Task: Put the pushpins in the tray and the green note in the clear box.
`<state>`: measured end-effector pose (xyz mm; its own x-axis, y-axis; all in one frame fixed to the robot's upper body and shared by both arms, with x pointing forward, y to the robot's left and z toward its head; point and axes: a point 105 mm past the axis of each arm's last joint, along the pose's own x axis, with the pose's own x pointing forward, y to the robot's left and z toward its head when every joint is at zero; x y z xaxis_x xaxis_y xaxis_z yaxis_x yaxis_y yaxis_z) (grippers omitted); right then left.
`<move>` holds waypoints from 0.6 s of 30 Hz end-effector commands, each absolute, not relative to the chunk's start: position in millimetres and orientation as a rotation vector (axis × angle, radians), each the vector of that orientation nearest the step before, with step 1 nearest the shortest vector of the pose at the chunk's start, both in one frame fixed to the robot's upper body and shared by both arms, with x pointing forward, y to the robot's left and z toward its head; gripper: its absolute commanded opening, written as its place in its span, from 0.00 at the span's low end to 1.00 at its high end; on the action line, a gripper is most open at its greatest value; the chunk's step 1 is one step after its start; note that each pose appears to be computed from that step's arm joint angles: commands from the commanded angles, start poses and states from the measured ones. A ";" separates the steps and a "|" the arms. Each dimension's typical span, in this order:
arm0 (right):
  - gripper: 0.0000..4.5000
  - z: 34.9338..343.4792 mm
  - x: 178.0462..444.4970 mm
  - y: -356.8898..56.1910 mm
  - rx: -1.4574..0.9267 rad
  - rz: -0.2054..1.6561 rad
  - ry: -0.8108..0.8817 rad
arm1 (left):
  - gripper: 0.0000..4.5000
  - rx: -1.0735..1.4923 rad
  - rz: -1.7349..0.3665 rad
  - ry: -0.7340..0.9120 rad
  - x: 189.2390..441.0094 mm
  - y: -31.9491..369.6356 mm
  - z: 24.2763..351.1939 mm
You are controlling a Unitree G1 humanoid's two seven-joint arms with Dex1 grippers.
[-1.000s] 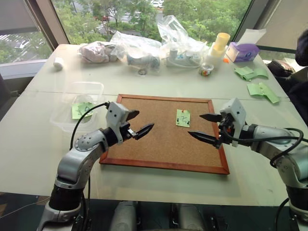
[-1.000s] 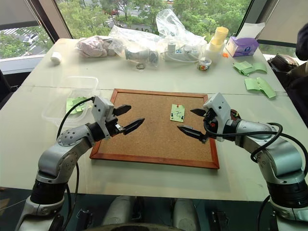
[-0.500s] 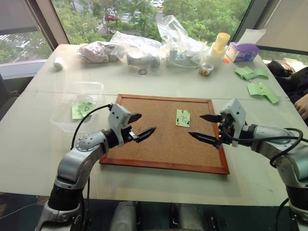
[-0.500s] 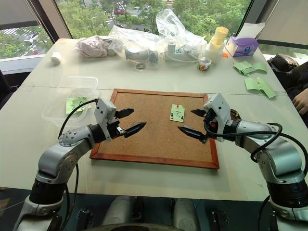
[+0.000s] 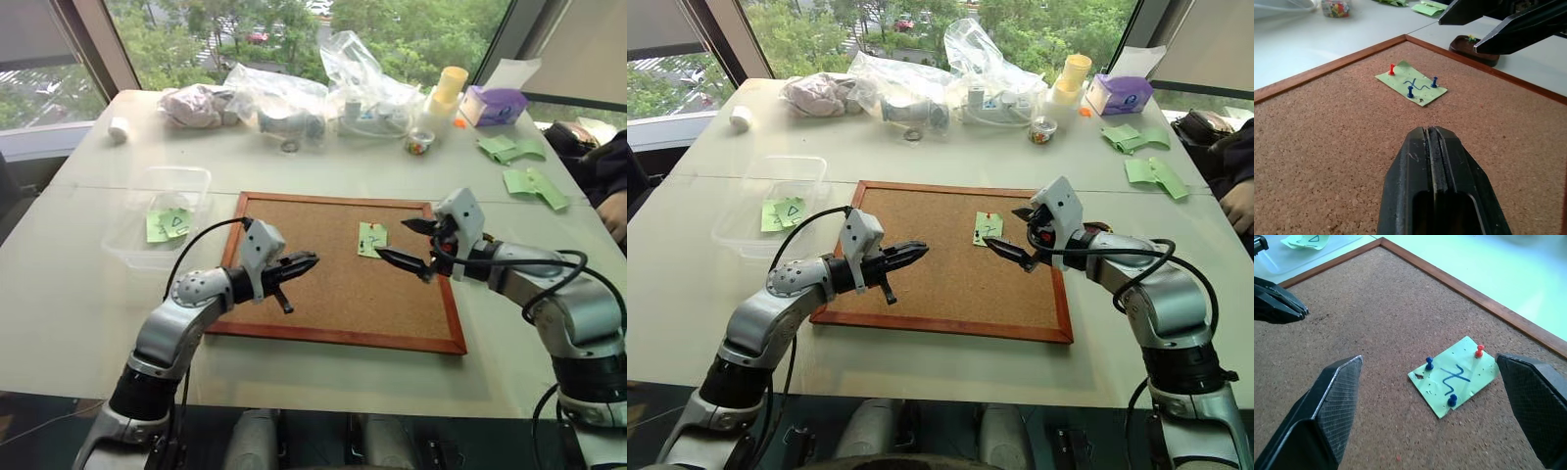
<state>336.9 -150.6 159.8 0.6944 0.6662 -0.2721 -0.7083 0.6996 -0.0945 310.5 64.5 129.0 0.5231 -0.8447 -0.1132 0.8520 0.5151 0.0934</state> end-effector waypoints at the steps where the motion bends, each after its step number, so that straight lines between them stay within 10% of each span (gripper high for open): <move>1: 1.00 167.1 356.7 -144.4 -0.224 0.728 0.195 | 0.02 0.172 -1.027 0.016 316.4 54.0 129.9; 14: 1.00 140.7 404.4 -137.7 -0.248 0.632 0.264 | 0.02 0.153 -0.980 0.065 321.9 49.7 100.6; 18: 0.71 136.5 405.1 -140.3 -0.268 0.627 0.274 | 0.00 0.154 -0.977 0.067 320.7 49.8 99.4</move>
<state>401.5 -144.5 119.2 0.7638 0.5220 -0.3797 -0.6015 0.7889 -0.1254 322.7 50.5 93.3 0.5563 -0.8171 -0.1510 0.8308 0.5505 0.0823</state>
